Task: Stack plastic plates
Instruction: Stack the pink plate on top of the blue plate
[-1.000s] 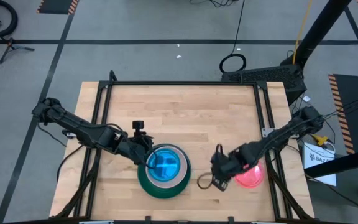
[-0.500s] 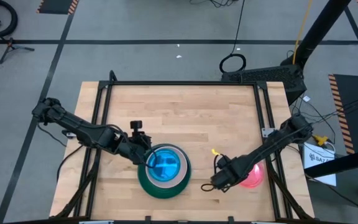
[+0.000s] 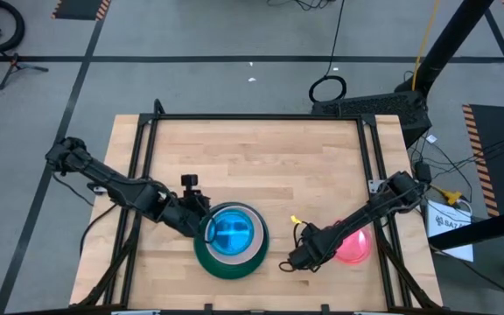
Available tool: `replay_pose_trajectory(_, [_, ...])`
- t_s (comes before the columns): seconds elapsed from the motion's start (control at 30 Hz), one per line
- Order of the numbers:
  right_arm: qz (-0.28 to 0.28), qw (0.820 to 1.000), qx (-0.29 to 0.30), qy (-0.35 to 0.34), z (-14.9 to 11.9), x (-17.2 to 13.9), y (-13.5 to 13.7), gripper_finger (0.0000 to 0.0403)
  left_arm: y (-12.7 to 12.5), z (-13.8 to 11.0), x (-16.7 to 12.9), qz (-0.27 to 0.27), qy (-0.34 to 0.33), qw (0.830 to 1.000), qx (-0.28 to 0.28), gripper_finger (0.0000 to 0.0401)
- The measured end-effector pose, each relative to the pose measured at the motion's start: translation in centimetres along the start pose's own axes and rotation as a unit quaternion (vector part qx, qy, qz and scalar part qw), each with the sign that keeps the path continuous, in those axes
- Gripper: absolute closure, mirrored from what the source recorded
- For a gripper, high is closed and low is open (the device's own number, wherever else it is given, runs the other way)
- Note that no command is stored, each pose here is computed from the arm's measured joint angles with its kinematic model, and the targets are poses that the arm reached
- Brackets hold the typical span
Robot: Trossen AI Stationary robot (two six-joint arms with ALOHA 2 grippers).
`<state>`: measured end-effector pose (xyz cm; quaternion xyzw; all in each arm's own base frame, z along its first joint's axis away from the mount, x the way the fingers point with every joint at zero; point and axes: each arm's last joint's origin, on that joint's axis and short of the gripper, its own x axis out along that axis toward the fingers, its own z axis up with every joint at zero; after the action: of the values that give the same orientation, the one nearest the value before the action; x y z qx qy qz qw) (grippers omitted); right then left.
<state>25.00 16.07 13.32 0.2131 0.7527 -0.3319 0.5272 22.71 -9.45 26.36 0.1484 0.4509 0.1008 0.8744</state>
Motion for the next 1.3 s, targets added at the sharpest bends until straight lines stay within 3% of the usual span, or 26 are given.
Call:
replay_pose_trajectory(0.33, [0.002,1.0,-0.02,-0.004,0.8,-0.1,-0.1,0.0395,-0.2,0.0,-0.1,-0.002,-0.002,1.0,-0.004,0.0293])
replay_pose_trajectory(0.53, [-0.029,0.998,-0.038,-0.044,0.9,-1.4,-0.1,0.0397,-0.2,0.0,-0.1,-0.003,-0.003,1.0,-0.008,0.0293])
replay_pose_trajectory(0.67, [-0.056,0.991,-0.073,-0.102,0.9,-3.8,0.0,0.04,-0.2,0.0,-0.1,-0.003,-0.003,1.0,-0.011,0.0293])
replay_pose_trajectory(0.8, [-0.045,0.979,-0.108,-0.166,1.2,-6.6,0.7,0.04,-0.2,0.0,-0.1,-0.003,-0.003,1.0,-0.012,0.0293])
replay_pose_trajectory(1.1, [0.014,0.933,-0.219,-0.285,1.6,-11.5,2.5,0.0402,-0.2,0.0,-0.1,-0.003,-0.003,1.0,-0.019,0.0293])
replay_pose_trajectory(1.3, [0.059,0.871,-0.344,-0.347,1.8,-13.4,4.2,0.0402,-0.2,0.0,-0.1,-0.003,-0.003,1.0,-0.024,0.0293])
